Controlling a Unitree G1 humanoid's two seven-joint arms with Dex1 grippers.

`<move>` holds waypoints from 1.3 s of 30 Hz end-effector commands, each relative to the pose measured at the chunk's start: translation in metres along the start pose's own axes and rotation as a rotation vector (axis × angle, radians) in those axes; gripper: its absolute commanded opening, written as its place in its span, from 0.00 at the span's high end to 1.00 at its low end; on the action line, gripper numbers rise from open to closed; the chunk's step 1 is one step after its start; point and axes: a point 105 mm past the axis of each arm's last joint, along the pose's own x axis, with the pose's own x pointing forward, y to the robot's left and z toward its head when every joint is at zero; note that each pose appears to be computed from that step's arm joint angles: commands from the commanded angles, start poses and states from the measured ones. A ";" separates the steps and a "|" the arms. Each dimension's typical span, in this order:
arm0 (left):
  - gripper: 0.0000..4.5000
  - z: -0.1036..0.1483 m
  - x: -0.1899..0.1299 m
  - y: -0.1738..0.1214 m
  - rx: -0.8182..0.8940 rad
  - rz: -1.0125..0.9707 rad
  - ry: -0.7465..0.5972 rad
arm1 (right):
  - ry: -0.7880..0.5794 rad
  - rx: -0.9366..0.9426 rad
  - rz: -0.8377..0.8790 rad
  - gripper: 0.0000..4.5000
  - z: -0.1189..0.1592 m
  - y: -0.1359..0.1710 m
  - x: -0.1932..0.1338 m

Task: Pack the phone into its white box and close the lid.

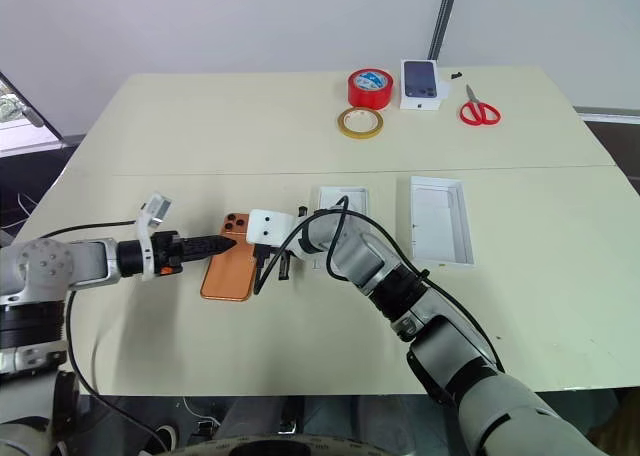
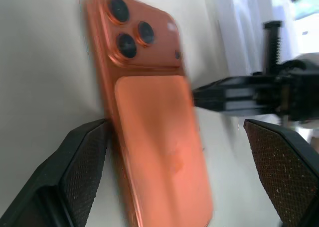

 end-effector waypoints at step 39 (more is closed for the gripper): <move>0.98 0.015 -0.021 0.015 -0.262 -0.147 -0.230 | -0.197 0.045 -0.159 1.00 0.036 -0.035 -0.017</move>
